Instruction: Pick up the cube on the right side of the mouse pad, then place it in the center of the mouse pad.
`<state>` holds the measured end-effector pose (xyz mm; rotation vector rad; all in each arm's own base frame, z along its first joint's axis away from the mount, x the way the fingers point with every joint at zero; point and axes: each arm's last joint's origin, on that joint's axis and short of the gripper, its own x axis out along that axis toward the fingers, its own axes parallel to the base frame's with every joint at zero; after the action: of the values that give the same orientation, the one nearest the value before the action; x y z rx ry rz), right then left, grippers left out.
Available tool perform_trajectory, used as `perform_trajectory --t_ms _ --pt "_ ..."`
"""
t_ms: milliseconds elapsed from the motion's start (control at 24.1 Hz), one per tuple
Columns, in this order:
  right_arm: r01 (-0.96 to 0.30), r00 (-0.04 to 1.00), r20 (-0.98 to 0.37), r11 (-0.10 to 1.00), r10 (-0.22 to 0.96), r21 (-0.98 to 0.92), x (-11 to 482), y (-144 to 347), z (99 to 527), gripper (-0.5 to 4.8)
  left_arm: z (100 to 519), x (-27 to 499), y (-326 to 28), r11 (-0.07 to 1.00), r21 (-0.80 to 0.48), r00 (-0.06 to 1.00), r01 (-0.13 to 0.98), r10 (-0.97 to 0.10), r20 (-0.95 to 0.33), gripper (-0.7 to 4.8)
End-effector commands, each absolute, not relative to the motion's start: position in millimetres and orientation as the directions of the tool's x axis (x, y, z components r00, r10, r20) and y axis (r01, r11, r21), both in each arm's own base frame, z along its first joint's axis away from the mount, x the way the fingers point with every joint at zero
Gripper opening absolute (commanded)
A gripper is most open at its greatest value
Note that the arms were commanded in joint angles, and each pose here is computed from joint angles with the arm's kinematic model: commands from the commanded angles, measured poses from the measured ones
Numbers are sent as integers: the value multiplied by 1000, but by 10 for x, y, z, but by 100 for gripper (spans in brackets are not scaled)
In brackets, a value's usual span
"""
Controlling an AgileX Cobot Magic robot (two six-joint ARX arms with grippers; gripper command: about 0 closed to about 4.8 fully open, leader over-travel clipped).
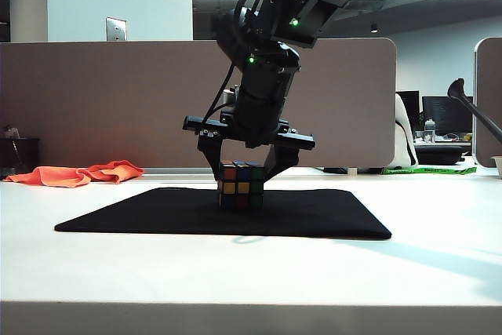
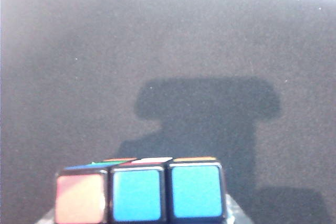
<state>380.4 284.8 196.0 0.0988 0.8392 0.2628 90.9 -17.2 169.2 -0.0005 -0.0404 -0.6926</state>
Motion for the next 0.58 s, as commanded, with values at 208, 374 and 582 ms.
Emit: perform_trajectory --t_ms 208,374,582 --pt "-178 663 -698 962 272 205 3849 2799 2344 441 1712 907 -171 770 21 769 638 -638 48 -6" --pt "-190 706 -641 953 300 237 3811 2767 2653 441 1712 907 -171 770 21 769 638 -638 48 -6" --pt "-147 786 -573 971 232 191 3839 2527 3065 190 1713 909 -169 777 21 775 630 -630 49 -6"
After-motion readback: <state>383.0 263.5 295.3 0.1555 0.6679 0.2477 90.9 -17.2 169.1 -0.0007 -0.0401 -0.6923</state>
